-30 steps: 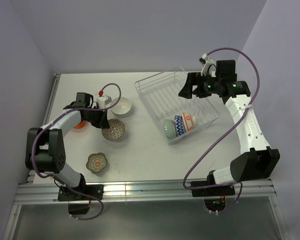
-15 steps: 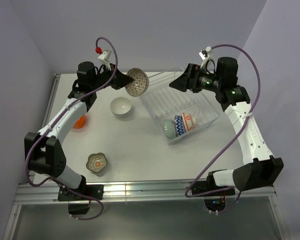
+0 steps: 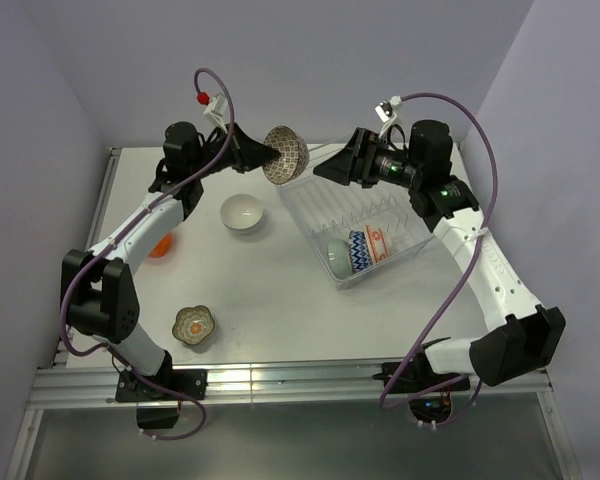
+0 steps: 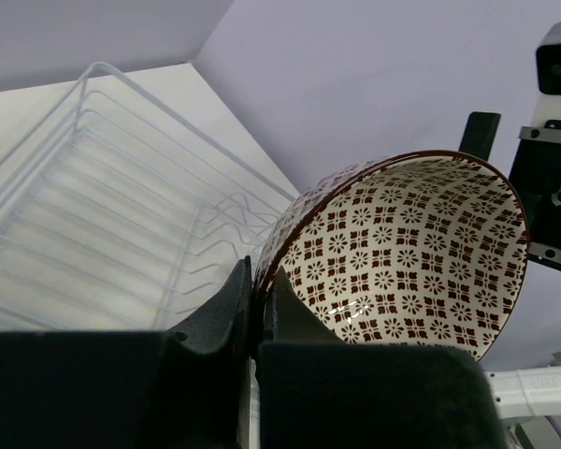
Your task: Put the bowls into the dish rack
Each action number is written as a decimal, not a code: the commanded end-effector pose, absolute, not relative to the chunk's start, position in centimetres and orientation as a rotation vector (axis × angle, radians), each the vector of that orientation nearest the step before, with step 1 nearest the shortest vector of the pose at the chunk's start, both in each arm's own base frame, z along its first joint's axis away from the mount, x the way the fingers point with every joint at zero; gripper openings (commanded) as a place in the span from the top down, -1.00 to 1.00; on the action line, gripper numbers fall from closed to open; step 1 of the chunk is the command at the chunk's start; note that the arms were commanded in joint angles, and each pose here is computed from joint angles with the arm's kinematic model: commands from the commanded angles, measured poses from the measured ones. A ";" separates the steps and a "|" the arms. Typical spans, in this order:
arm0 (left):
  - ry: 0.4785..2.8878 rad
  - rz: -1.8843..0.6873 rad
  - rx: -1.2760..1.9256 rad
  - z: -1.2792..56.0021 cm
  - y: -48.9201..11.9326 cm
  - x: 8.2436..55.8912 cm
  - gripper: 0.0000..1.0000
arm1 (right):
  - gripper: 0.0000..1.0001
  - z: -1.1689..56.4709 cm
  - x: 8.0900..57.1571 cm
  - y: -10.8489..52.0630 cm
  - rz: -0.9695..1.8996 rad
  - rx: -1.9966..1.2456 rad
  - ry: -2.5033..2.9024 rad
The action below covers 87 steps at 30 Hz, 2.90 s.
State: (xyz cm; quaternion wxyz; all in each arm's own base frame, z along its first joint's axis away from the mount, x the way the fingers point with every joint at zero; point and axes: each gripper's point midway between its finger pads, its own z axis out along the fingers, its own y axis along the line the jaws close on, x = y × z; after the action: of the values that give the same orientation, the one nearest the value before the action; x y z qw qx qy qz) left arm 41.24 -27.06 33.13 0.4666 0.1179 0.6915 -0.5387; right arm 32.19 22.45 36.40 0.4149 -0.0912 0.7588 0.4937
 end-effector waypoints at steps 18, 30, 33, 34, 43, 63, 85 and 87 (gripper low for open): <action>1.554 -1.404 0.447 37.5 -29.7 38.3 1.00 | -1.00 38.2 34.7 26.3 1.347 -0.229 1.842; 1.547 -1.431 0.490 37.3 -30.1 37.9 1.00 | -0.99 38.6 34.6 26.9 1.315 -0.288 1.825; 1.551 -1.440 0.500 37.3 -30.2 37.8 1.00 | -0.89 38.4 34.6 27.0 1.317 -0.296 1.829; 1.554 -1.441 0.499 37.2 -30.2 37.8 1.00 | -0.79 38.5 34.5 27.0 1.321 -0.303 1.825; 1.568 -1.431 0.483 36.7 -30.1 37.9 1.00 | -0.44 38.0 33.0 27.1 1.376 -0.313 1.855; 1.594 -1.424 0.482 36.3 -29.8 38.0 0.66 | 1.00 39.7 32.8 26.3 1.483 -0.309 1.811; 1.588 -1.462 0.421 36.3 -29.3 38.8 1.00 | -0.99 37.7 31.0 26.3 1.509 -0.353 1.922; 1.585 -1.460 0.421 36.2 -29.3 38.8 1.00 | -0.99 37.6 31.3 26.3 1.504 -0.336 1.924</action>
State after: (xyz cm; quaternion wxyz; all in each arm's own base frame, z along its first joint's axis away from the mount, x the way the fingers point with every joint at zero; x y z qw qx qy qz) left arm 39.13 -29.39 33.06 0.4200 0.1524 0.6798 -0.5815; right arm 31.95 26.50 35.51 0.3119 -0.1115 0.7532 0.5683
